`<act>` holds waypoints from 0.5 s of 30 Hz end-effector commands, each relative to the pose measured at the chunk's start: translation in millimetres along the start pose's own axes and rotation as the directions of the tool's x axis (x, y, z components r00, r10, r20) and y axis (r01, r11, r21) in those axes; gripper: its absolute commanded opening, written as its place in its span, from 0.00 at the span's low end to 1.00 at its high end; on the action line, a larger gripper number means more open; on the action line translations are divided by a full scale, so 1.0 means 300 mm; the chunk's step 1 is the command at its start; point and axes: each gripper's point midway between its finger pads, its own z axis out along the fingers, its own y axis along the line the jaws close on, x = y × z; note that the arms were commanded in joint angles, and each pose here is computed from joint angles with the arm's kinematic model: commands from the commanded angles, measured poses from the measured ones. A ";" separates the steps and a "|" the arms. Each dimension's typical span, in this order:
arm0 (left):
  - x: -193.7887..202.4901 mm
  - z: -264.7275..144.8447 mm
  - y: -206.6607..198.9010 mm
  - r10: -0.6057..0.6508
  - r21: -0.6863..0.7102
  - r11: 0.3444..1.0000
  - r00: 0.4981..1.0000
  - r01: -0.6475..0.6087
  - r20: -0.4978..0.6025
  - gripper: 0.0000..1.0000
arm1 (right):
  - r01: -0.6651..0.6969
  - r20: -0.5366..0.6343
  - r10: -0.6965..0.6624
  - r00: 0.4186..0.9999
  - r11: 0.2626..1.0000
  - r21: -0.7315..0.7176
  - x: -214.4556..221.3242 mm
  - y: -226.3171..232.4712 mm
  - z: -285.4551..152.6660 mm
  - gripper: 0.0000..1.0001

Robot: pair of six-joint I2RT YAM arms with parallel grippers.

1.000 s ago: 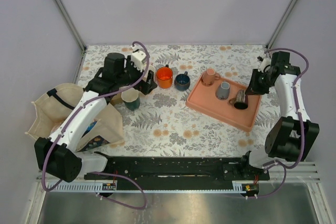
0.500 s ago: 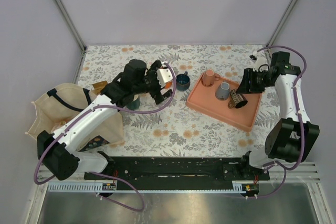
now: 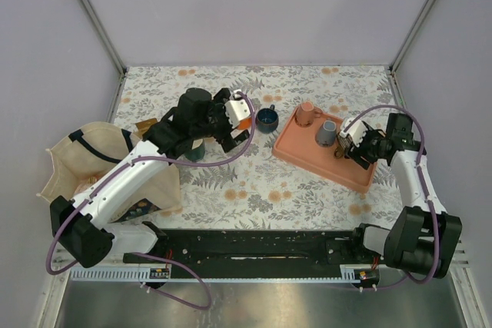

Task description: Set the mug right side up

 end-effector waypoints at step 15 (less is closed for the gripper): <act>-0.059 -0.075 0.045 -0.003 -0.066 0.998 1.000 0.004 0.013 0.96 | 0.550 0.072 -0.563 0.823 0.822 0.144 0.041 -0.066 0.210 0.48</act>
